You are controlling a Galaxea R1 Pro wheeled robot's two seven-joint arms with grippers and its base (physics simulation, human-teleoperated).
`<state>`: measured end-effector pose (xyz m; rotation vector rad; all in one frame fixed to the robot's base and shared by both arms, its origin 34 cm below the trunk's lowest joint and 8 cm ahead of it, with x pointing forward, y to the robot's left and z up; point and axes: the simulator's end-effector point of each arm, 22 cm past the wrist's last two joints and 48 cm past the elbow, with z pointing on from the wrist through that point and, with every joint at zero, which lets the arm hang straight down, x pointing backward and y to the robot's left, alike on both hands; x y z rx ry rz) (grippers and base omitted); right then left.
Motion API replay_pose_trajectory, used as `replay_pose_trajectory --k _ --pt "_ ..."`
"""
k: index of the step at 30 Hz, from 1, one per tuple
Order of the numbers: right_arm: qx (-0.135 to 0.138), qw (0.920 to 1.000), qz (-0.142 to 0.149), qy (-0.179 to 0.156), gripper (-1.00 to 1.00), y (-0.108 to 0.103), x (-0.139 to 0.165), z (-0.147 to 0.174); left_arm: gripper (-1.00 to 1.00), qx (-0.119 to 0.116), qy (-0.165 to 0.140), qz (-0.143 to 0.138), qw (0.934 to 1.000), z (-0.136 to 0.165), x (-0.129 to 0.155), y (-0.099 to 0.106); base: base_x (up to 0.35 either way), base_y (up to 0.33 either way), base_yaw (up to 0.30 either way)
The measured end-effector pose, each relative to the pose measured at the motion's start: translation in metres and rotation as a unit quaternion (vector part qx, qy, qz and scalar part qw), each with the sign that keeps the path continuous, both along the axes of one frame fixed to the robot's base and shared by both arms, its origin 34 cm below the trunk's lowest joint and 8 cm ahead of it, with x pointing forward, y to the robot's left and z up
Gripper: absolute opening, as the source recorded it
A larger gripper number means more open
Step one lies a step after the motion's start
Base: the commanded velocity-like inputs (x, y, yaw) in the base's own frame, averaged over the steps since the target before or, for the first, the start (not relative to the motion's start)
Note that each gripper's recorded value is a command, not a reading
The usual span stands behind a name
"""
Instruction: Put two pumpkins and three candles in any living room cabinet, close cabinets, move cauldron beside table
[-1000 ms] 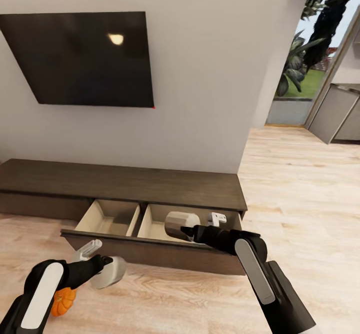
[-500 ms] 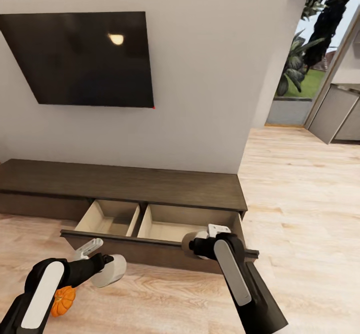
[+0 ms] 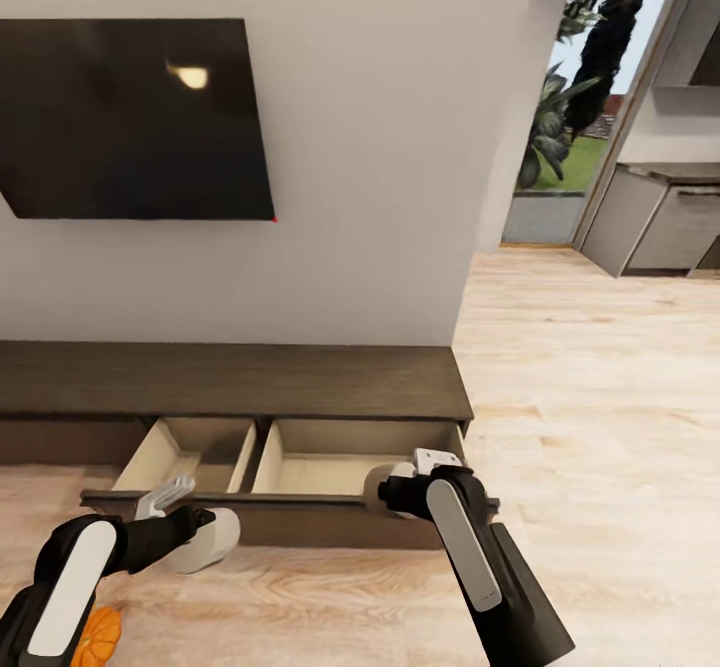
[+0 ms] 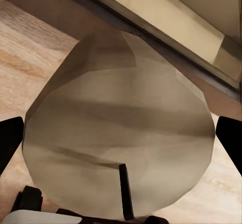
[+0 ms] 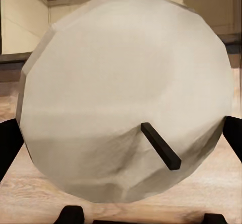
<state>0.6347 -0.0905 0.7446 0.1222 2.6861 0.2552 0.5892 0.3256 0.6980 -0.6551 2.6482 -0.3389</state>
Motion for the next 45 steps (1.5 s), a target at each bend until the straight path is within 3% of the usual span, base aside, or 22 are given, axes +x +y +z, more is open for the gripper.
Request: replay_pose_trajectory --k 20,45 --pt "0.000 1.0000 0.001 0.001 -1.00 0.0009 -0.0007 -0.0014 -1.00 0.001 0.000 0.000 1.0000 0.0003 0.0001 0.0016 0.057 0.004 -0.097" --pt "0.001 1.0000 0.002 0.001 -1.00 0.0018 -0.0005 -0.0012 -1.00 0.000 0.000 0.000 1.0000 0.0003 0.0002 0.0009 0.173 0.000 -0.023"
